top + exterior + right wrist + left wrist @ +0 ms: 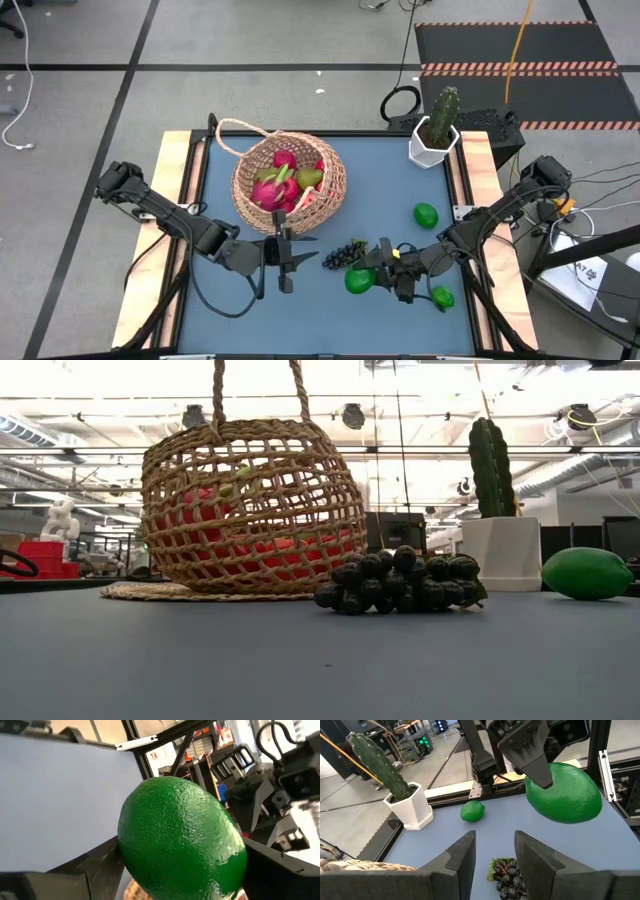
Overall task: Build produce basket
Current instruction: Put the green lime into the basket
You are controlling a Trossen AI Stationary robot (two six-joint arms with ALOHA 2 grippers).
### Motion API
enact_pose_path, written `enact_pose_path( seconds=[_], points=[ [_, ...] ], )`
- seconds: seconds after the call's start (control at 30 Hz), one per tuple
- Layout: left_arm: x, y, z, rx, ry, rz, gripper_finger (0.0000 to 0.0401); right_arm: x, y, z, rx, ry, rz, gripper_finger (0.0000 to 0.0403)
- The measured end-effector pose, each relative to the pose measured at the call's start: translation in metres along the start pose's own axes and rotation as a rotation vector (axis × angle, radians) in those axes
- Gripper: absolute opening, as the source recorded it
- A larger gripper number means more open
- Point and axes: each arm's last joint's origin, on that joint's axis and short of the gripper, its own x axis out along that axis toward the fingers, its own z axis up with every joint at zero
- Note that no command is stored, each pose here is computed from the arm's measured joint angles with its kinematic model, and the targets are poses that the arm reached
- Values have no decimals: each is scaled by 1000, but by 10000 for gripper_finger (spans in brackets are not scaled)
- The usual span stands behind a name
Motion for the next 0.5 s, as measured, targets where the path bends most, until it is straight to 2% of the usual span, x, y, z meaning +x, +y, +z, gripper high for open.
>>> enact_pose_path(
  seconds=[0.23, 0.5],
  points=[
    [0, 0, 0, 2, 0, 0, 138, 0, 0, 0, 187, 0, 0, 320],
    [0, 0, 0, 3, 0, -1, 138, 0, 0, 0, 467, 0, 0, 320]
  ],
)
